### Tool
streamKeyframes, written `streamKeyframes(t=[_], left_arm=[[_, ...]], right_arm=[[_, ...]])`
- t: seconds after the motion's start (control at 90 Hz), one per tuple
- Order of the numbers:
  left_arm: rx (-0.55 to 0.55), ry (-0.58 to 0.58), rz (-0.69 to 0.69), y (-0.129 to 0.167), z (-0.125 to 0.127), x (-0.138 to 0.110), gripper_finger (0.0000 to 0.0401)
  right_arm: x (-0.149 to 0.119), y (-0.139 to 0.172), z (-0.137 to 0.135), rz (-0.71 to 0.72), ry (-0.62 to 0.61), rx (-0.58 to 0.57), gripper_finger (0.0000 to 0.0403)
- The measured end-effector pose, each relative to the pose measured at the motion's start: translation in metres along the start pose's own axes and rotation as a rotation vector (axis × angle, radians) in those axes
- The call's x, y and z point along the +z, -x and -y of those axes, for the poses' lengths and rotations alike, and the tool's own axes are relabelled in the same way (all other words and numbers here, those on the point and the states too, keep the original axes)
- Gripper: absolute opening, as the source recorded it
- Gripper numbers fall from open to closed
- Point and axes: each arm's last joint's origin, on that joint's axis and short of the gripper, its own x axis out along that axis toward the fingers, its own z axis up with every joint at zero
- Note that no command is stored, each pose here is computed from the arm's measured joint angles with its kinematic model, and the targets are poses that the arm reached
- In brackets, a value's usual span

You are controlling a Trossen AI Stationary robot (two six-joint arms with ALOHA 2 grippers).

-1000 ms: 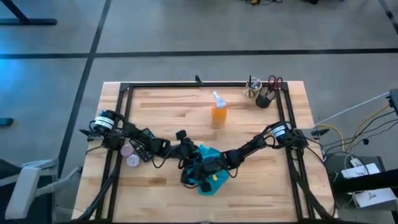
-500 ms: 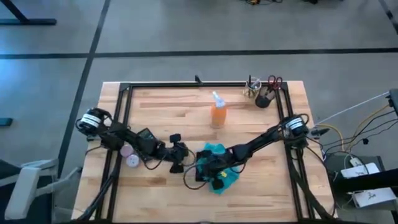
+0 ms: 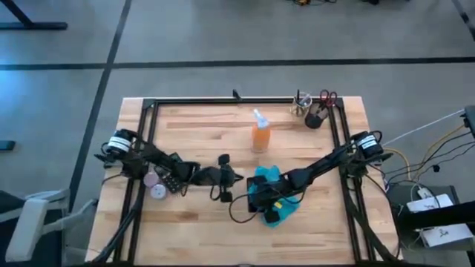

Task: Apply microfiber cloth
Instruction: Wipe the pink cellphone with the blue microfiber cloth

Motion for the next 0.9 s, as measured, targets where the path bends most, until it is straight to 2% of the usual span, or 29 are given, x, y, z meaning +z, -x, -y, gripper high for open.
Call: streamKeyframes(t=[0.256, 0.522, 0.6, 0.756, 0.9], left_arm=[[-0.027, -0.019, 0.008, -0.041, 0.010, -0.001, 0.0000], [-0.009, 0.036, -0.047, -0.065, 0.010, -0.027, 0.0000], [-0.010, 0.060, -0.064, -0.067, 0.010, -0.033, 0.0000], [-0.007, 0.081, -0.066, -0.068, 0.011, -0.036, 0.0000], [-0.003, 0.084, -0.061, -0.068, 0.009, -0.036, 0.0000]], right_arm=[[0.006, 0.005, -0.009, 0.045, -0.034, 0.022, 0.0002], [0.013, 0.011, -0.022, 0.111, -0.049, -0.002, 0.0002], [0.017, 0.025, -0.027, 0.121, -0.047, -0.073, 0.0002], [0.008, 0.049, -0.025, 0.079, -0.085, -0.360, 0.0002], [-0.016, 0.039, -0.016, 0.062, -0.178, -0.427, 0.0002]])
